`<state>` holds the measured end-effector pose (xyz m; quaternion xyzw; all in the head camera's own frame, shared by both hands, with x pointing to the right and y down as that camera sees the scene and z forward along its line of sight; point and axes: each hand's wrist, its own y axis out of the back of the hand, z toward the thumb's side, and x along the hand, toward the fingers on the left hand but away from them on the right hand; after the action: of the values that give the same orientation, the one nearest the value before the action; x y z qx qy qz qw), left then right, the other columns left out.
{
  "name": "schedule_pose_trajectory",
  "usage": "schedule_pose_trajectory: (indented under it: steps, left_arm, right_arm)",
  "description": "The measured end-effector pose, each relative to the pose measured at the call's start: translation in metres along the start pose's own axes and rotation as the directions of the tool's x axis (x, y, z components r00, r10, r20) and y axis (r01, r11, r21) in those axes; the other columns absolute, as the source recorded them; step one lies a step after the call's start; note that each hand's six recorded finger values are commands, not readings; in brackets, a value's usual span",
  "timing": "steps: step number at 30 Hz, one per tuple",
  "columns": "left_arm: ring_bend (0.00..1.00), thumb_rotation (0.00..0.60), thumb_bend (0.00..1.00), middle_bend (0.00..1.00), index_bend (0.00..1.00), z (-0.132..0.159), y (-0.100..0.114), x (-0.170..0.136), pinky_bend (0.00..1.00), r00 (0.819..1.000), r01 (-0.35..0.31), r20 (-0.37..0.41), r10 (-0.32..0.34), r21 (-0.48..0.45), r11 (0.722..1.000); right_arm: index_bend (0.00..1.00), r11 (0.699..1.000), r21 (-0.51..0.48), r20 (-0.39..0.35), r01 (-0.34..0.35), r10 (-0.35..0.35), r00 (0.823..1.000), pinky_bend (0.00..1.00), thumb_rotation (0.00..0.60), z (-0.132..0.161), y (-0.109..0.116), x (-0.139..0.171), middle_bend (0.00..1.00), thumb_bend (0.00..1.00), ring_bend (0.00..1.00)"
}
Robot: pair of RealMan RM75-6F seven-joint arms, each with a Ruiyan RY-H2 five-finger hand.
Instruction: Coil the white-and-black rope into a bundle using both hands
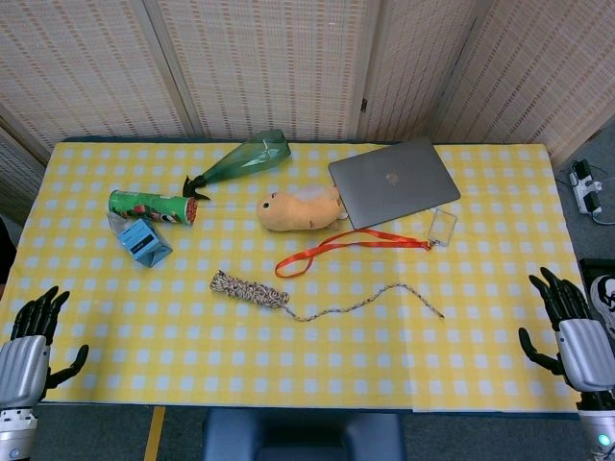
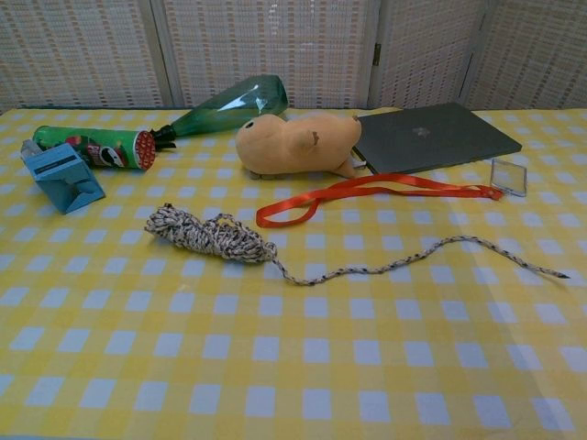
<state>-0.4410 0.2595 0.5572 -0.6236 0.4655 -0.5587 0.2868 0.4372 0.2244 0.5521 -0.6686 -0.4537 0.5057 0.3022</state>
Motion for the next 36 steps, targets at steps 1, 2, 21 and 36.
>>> schedule_pose_trajectory:
  steps: [1,2,21,36]
  left_arm:
    - [0.00,0.600,0.39,0.06,0.11,0.000,-0.001,0.000,0.02,1.000,0.003,0.002,-0.003,0.001,1.000]
    - [0.00,0.600,0.39,0.06,0.11,0.000,-0.002,0.000,0.02,1.000,0.008,0.004,-0.008,0.003,1.000]
    - [0.00,0.600,0.39,0.07,0.13,0.061,0.006,0.040,0.07,0.973,-0.038,0.230,0.016,0.092,0.995]
    - [0.03,0.600,0.39,0.10,0.15,0.156,-0.057,0.114,0.09,0.889,0.102,0.405,-0.214,0.280,0.955]
  right_arm:
    - [0.00,1.000,-0.001,0.001,-0.003,0.003,1.000,0.00,0.600,0.000,-0.001,0.000,0.00,0.49,0.01]
    - [0.00,1.000,-0.004,0.000,-0.007,0.007,1.000,0.00,0.600,0.000,-0.002,0.000,0.00,0.49,0.01]
    - [0.00,1.000,-0.002,-0.035,-0.026,0.026,0.999,0.00,0.600,0.006,0.005,-0.004,0.00,0.49,0.01]
    - [0.00,0.999,0.001,-0.034,-0.034,0.034,0.999,0.00,0.600,0.006,0.006,-0.007,0.00,0.49,0.01]
